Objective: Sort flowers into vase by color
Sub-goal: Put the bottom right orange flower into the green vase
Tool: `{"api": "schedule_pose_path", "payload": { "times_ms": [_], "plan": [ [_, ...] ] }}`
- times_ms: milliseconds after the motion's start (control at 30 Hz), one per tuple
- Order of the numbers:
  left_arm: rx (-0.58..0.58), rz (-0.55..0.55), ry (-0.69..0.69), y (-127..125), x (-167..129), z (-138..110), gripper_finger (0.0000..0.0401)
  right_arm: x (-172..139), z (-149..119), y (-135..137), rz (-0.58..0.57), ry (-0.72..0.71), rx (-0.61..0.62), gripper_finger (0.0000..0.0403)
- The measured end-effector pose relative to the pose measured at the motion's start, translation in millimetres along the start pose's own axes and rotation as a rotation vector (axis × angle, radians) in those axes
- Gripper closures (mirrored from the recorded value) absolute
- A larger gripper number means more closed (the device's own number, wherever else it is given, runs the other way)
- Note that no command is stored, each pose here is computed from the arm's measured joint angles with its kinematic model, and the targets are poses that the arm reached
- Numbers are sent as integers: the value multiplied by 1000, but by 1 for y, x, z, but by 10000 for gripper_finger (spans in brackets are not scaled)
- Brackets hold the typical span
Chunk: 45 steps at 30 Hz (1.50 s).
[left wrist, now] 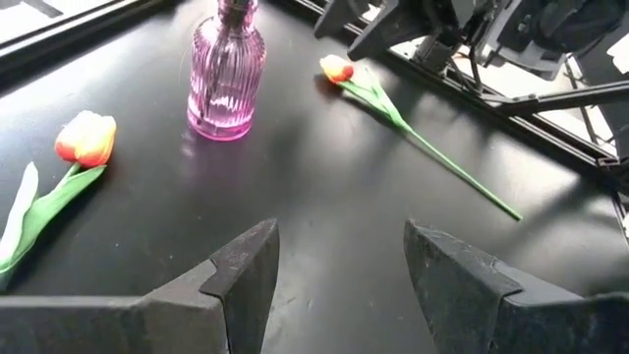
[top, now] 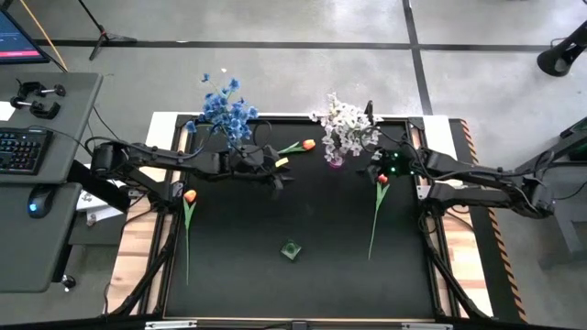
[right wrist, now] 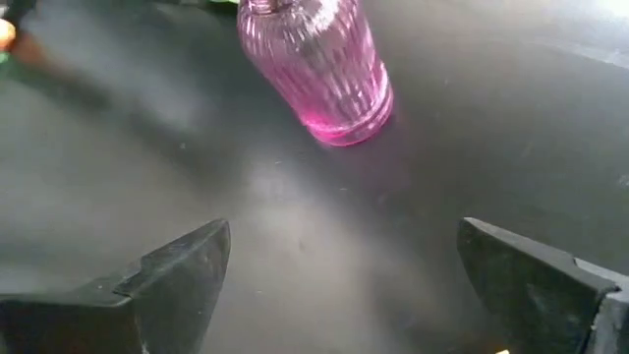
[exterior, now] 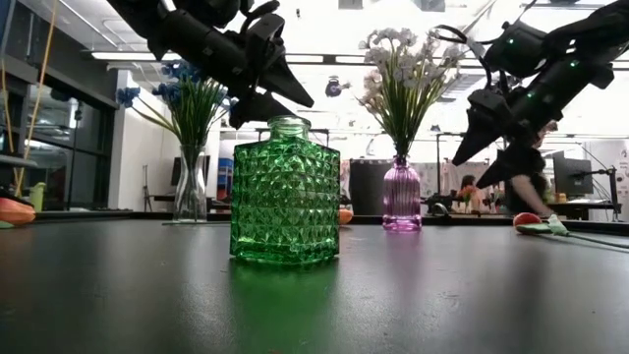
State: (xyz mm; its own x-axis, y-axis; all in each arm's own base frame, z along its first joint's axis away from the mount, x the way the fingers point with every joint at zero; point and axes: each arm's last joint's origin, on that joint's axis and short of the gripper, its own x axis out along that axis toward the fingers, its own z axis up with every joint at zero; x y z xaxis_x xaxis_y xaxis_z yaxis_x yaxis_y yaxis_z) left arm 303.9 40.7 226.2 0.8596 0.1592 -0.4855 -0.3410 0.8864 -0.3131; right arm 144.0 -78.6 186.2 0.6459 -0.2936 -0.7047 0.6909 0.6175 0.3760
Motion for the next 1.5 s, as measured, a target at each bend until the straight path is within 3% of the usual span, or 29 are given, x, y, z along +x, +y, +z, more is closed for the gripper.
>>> {"api": "schedule_pose_path", "payload": {
  "times_ms": [267, 567, 1100, 1267, 1500],
  "plan": [
    [-41, -47, 22, -1, 0, -1, 194, -1, -11, 0, 100, 186, 148, 19],
    [-41, -133, 56, -4, 0, -2, 194, -4, -25, -5, 80, 367, 266, 19],
    [-172, -47, 23, -17, -1, -7, 194, -7, -44, 13, 69, 470, 142, 19],
    [-236, -44, 37, -31, -3, -15, 194, -6, -46, 20, 38, 407, 141, 19],
    [-240, -37, 50, -53, -8, -29, 194, -8, -53, 28, 33, 427, 186, 20]
  ]
}}
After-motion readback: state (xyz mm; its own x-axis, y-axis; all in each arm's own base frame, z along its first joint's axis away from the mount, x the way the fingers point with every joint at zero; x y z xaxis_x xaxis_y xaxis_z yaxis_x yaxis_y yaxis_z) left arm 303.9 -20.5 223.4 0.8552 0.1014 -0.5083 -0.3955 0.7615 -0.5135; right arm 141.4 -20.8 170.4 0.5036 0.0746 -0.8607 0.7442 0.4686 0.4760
